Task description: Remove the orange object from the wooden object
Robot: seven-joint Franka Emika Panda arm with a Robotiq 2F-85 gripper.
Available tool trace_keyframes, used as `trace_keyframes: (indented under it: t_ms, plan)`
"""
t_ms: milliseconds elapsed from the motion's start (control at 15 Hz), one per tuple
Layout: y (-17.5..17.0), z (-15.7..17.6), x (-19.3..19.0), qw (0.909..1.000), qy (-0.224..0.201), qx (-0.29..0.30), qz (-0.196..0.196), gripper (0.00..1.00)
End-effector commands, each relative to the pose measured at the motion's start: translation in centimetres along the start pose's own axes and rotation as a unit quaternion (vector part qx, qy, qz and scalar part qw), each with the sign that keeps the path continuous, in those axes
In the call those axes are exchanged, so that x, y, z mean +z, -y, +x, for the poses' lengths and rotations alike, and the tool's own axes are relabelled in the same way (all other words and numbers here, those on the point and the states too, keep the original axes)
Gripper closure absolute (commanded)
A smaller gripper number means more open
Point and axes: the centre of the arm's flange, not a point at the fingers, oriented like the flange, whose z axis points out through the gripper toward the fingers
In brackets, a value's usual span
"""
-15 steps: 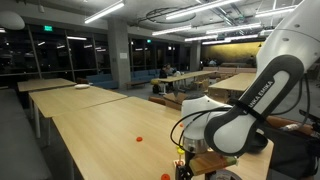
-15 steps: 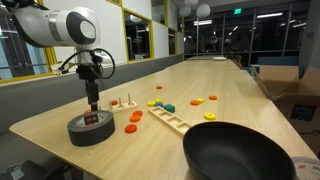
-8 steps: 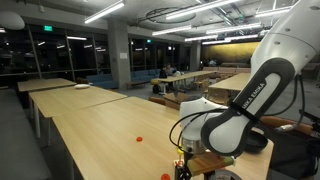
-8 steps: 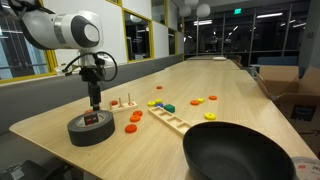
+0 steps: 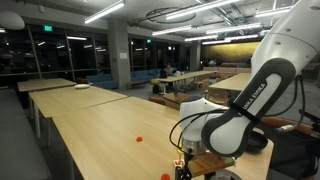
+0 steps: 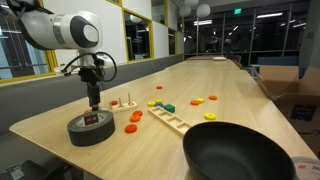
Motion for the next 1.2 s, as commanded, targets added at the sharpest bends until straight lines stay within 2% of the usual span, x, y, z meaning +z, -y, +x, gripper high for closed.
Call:
trace_keyframes:
  t_ms: [0,1133]
  plan:
    - [-0.3,-0.7,-0.5,1.0000,-0.004,0.007,0.003,0.00]
    - [0.0,-2.7,0.1,1.0000,-0.005,-0.002,-0.007,0.00]
